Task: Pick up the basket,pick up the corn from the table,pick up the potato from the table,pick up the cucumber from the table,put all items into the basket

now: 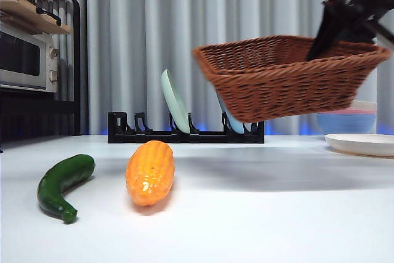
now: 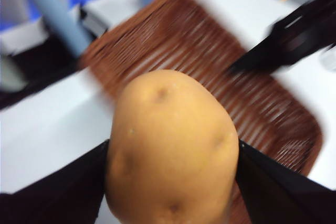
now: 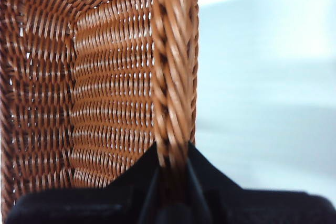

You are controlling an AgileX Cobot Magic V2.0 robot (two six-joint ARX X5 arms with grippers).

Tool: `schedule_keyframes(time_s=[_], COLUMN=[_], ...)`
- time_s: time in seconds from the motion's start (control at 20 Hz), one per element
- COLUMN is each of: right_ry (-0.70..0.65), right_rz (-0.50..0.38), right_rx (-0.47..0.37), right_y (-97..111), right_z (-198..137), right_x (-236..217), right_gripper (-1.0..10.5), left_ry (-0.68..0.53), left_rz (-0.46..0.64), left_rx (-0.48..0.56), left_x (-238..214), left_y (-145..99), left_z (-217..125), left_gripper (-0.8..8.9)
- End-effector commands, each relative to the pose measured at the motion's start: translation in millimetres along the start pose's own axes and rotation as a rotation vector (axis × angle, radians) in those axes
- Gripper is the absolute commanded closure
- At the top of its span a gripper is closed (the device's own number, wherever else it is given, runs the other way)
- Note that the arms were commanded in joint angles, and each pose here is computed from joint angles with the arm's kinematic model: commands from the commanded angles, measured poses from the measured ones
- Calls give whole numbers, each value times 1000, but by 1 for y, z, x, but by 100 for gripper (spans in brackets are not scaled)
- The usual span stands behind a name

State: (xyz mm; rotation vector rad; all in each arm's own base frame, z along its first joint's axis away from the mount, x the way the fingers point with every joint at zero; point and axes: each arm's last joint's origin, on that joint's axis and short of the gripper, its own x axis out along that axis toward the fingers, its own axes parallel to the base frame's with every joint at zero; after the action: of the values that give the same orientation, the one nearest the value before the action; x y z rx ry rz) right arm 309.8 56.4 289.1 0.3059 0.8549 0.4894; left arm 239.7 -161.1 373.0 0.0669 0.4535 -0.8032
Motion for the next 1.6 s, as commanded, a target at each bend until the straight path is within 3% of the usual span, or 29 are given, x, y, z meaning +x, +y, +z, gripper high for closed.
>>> schedule_keyframes(time_s=[0.05,0.3,0.5,0.55,0.65,0.7,1.05,1.35,1.5,1.6], right_ry=[19,51,65,66,67,67,32,-34,-72,-94], right_rz=[47,115,133,134,134,134,126,97,57,27], right_rx=[-2,-46,-57,-54,-53,-53,-48,-17,31,60], right_y=[14,44,52,53,53,53,47,29,10,-4], right_z=[-2,-9,-12,-12,-13,-13,-8,2,9,12], right_x=[11,23,26,26,26,26,25,18,10,4], right_gripper=[962,962,962,962,962,963,963,963,962,962], left_ry=[23,95,201,218,229,229,292,325,356,422], left_rz=[20,68,62,62,63,62,-43,-77,-65,27], left_rx=[-26,4,4,3,3,2,-54,-34,-33,-24], left_x=[22,67,91,93,93,93,81,25,-20,-42], left_y=[-14,-30,-30,-30,-31,-31,-42,-61,-64,-62], left_z=[-5,-22,-40,-42,-44,-44,-31,5,7,0], left_gripper=[821,821,801,672,289,253,247,248,248,248])
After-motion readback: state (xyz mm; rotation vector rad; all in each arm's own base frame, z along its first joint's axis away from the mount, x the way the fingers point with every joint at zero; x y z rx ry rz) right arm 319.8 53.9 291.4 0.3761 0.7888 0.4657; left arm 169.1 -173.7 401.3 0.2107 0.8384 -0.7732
